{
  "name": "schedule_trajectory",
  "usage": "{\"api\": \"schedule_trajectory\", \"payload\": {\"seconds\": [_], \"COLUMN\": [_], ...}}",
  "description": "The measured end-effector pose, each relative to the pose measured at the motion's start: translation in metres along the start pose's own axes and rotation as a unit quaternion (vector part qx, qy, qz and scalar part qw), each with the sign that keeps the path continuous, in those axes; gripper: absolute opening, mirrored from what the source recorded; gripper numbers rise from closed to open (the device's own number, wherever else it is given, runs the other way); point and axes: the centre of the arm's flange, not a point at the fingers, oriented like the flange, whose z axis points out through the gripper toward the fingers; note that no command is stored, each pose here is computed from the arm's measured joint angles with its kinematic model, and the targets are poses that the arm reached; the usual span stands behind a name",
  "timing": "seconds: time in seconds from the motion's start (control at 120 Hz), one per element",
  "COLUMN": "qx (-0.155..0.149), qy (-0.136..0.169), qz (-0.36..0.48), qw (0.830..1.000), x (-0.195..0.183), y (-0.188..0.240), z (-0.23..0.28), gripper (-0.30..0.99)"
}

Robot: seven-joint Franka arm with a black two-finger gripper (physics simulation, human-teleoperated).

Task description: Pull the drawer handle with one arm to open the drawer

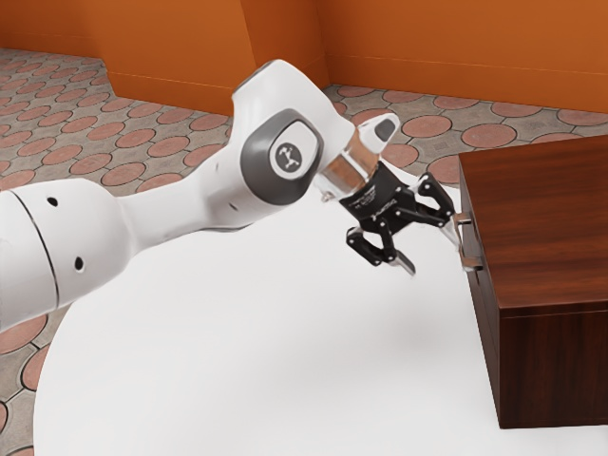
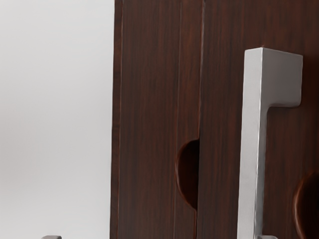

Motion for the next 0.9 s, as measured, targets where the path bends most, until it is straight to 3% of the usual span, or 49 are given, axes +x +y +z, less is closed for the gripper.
{"api": "schedule_trajectory", "payload": {"seconds": [0.225,0.9], "qx": [-0.015,0.015], "qy": [0.017,0.012], "qz": [0.012,0.024], "qw": [1.000,1.000], "x": [0.023,0.041], "y": [0.012,-0.012], "z": [0.004,0.020], "gripper": [0.50,0.43]}}
